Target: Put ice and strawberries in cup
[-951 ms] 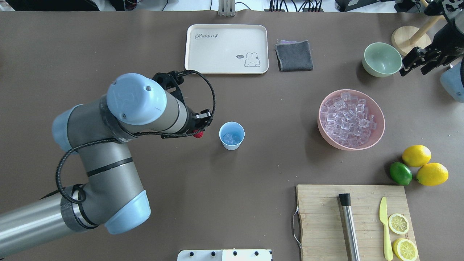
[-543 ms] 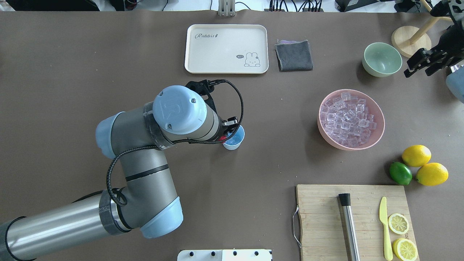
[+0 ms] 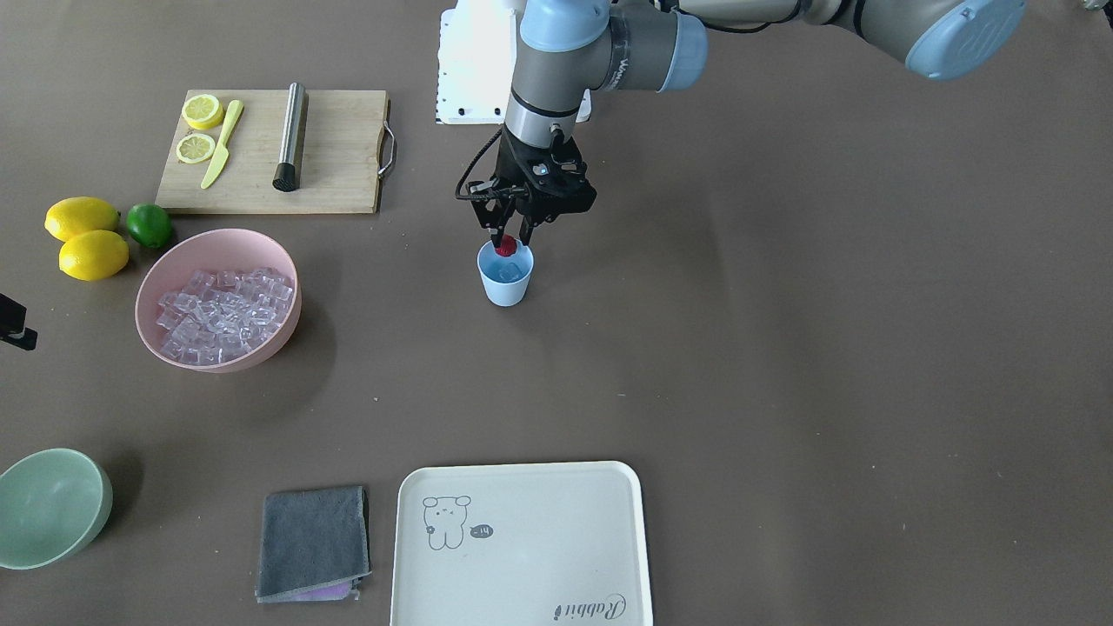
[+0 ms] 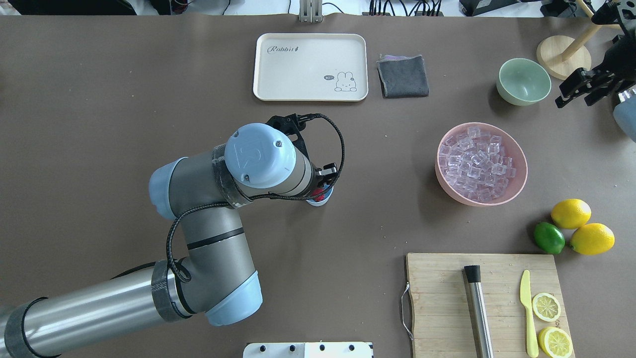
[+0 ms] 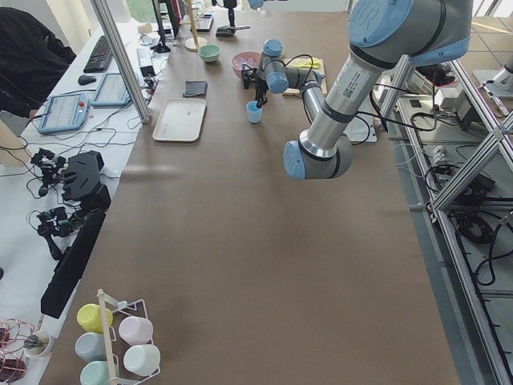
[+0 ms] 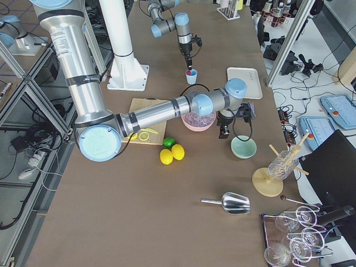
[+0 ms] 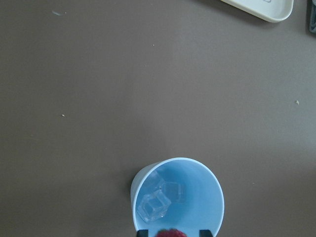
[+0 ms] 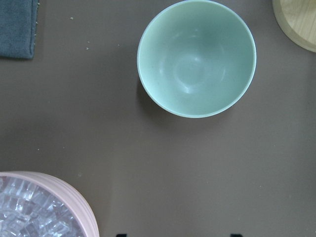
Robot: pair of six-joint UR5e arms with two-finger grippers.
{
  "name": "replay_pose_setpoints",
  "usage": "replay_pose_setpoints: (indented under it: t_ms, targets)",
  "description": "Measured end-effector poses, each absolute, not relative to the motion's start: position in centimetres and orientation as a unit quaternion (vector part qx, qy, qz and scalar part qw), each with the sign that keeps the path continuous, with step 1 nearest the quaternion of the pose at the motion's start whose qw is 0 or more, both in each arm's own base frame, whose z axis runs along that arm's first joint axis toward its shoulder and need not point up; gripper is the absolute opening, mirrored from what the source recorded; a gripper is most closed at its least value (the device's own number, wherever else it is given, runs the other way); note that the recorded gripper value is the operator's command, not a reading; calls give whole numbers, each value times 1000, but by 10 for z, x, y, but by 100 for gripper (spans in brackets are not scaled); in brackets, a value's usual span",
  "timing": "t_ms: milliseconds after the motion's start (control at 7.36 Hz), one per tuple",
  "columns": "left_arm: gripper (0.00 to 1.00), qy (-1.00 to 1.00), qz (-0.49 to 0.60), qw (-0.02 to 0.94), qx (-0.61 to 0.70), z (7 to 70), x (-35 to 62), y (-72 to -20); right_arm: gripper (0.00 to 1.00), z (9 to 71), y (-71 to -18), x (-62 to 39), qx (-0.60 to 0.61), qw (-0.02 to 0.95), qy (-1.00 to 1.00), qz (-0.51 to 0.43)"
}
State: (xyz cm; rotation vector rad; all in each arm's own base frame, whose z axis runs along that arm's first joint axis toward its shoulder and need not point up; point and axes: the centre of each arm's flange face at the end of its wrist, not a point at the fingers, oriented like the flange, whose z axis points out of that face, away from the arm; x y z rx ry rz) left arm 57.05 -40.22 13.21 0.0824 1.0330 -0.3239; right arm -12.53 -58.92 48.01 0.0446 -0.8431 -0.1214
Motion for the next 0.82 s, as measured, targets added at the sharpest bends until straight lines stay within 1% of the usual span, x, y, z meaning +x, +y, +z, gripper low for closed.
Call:
replay_pose_setpoints:
  t_ms: [272, 543, 679, 815]
  targets:
    - [96, 494, -156, 854, 43, 129, 565, -407, 76, 481, -589, -125, 22, 910, -409, -59]
    - [96, 473, -155, 865, 59, 139, 530, -430, 76, 484, -588, -121, 23, 911, -408, -61]
    - [96, 439, -126, 887, 71, 156, 498, -443, 99, 494, -586, -111, 27, 912, -404, -70]
    - [96, 410, -97, 904, 76, 178, 458, -463, 100, 512, -581, -93, 31, 913, -398, -79]
